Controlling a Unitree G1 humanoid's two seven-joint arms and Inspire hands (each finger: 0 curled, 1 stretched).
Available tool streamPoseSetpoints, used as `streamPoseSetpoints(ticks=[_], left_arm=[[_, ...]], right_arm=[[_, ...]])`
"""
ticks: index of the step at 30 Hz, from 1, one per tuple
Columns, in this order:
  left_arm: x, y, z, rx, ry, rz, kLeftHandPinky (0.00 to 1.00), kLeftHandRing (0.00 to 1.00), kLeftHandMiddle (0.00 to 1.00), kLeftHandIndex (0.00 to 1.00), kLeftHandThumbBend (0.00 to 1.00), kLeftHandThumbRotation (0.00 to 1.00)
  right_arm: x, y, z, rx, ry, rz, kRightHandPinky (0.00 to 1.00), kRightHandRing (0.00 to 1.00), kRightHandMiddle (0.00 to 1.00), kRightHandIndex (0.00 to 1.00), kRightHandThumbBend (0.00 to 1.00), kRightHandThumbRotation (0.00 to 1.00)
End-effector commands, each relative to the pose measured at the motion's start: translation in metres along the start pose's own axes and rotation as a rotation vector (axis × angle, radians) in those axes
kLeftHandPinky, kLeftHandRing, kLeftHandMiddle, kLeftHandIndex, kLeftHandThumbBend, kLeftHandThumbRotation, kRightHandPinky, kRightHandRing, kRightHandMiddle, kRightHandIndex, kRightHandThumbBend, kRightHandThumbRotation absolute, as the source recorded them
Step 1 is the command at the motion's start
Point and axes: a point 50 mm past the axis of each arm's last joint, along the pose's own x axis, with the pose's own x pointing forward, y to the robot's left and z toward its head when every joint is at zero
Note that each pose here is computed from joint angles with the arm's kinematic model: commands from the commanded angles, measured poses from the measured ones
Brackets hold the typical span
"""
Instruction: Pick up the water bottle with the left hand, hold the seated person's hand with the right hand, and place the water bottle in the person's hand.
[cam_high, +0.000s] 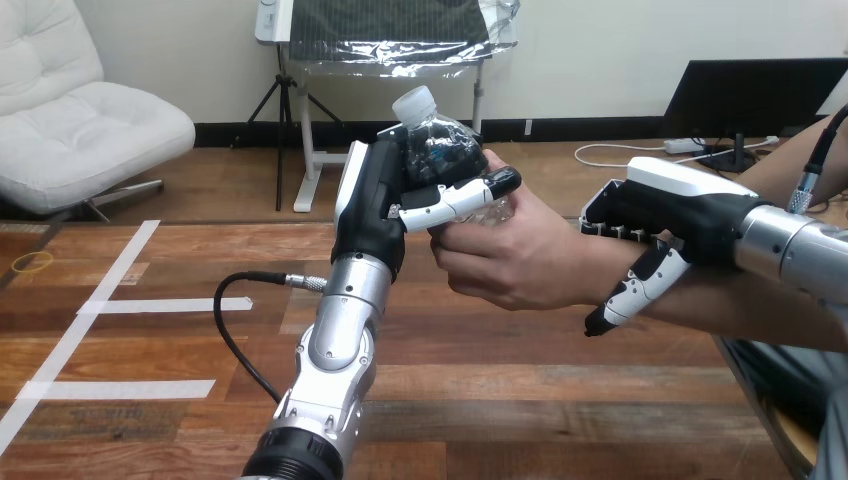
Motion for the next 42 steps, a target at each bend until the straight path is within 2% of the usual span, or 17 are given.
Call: streamPoseSetpoints(ticks=[1, 5, 7, 9, 10, 16, 23, 27, 34, 42], left_arm=[[0.011, -0.023, 0.025, 0.036, -0.091, -0.133, 0.42, 0.55, 0.58, 0.64, 0.76, 0.37], [0.009, -0.019, 0.026, 0.058, -0.101, -0.120, 0.54, 0.65, 0.66, 0.71, 0.81, 0.50], [0.008, -0.018, 0.027, 0.062, -0.107, -0.112, 0.61, 0.70, 0.70, 0.74, 0.85, 0.57], [0.007, -0.016, 0.028, 0.070, -0.113, -0.100, 0.63, 0.71, 0.71, 0.75, 0.86, 0.59], [0.007, -0.015, 0.028, 0.073, -0.114, -0.097, 0.66, 0.74, 0.73, 0.76, 0.88, 0.64], [0.004, -0.011, 0.031, 0.085, -0.128, -0.077, 0.77, 0.80, 0.77, 0.78, 0.88, 0.76], [0.001, -0.006, 0.035, 0.086, -0.156, -0.060, 0.76, 0.80, 0.78, 0.78, 0.83, 0.85], [-0.001, -0.003, 0.038, 0.103, -0.176, -0.053, 0.73, 0.79, 0.78, 0.77, 0.79, 0.90], [-0.006, 0.000, 0.041, 0.119, -0.196, -0.051, 0.73, 0.79, 0.78, 0.77, 0.70, 0.97], [-0.011, 0.004, 0.042, 0.122, -0.206, -0.046, 0.73, 0.79, 0.78, 0.76, 0.67, 0.99]], right_arm=[[0.007, 0.011, 0.007, 0.025, -0.056, 0.039, 0.30, 0.36, 0.43, 0.49, 0.92, 0.26], [0.004, 0.012, 0.006, 0.021, -0.055, 0.068, 0.34, 0.41, 0.48, 0.56, 0.97, 0.42], [0.003, 0.012, 0.005, 0.020, -0.056, 0.075, 0.37, 0.45, 0.52, 0.61, 0.98, 0.54], [0.000, 0.012, 0.004, 0.017, -0.058, 0.082, 0.38, 0.45, 0.53, 0.62, 0.99, 0.56], [0.000, 0.012, 0.004, 0.017, -0.058, 0.085, 0.40, 0.49, 0.56, 0.65, 0.99, 0.62], [-0.004, 0.014, 0.002, 0.023, -0.065, 0.094, 0.49, 0.58, 0.65, 0.71, 1.00, 0.74], [-0.008, 0.016, -0.003, 0.040, -0.066, 0.105, 0.55, 0.63, 0.70, 0.74, 1.00, 0.78], [-0.010, 0.018, -0.006, 0.083, -0.065, 0.110, 0.58, 0.66, 0.72, 0.77, 1.00, 0.79], [-0.014, 0.020, -0.009, 0.134, -0.070, 0.109, 0.63, 0.71, 0.77, 0.82, 1.00, 0.72], [-0.019, 0.021, -0.012, 0.173, -0.070, 0.099, 0.66, 0.74, 0.81, 0.88, 1.00, 0.70]])
